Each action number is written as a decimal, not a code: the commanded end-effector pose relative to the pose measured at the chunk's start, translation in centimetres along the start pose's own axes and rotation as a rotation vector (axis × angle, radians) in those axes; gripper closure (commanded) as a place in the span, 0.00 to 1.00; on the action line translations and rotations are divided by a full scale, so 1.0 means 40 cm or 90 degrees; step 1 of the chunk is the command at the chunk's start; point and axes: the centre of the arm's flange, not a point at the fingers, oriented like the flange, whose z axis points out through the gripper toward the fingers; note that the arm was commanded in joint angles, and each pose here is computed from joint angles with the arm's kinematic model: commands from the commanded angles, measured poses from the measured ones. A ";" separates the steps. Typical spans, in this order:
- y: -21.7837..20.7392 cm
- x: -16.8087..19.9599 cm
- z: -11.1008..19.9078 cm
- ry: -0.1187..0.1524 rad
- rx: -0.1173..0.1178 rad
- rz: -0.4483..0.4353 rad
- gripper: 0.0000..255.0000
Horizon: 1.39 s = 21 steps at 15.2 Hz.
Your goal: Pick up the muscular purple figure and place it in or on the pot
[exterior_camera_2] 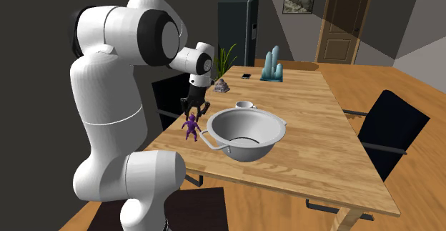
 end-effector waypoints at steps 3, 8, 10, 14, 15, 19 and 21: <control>0.002 -0.004 0.011 -0.005 0.001 0.002 1.00; -0.003 -0.005 -0.017 -0.005 0.001 0.002 1.00; -0.010 -0.008 -0.043 -0.005 0.001 0.002 1.00; -0.023 -0.013 -0.093 -0.005 0.001 0.002 1.00; -0.026 -0.014 -0.106 -0.005 0.001 0.002 1.00; -0.039 -0.020 -0.157 -0.005 0.001 0.002 1.00; -0.045 -0.022 -0.183 -0.005 0.001 0.002 1.00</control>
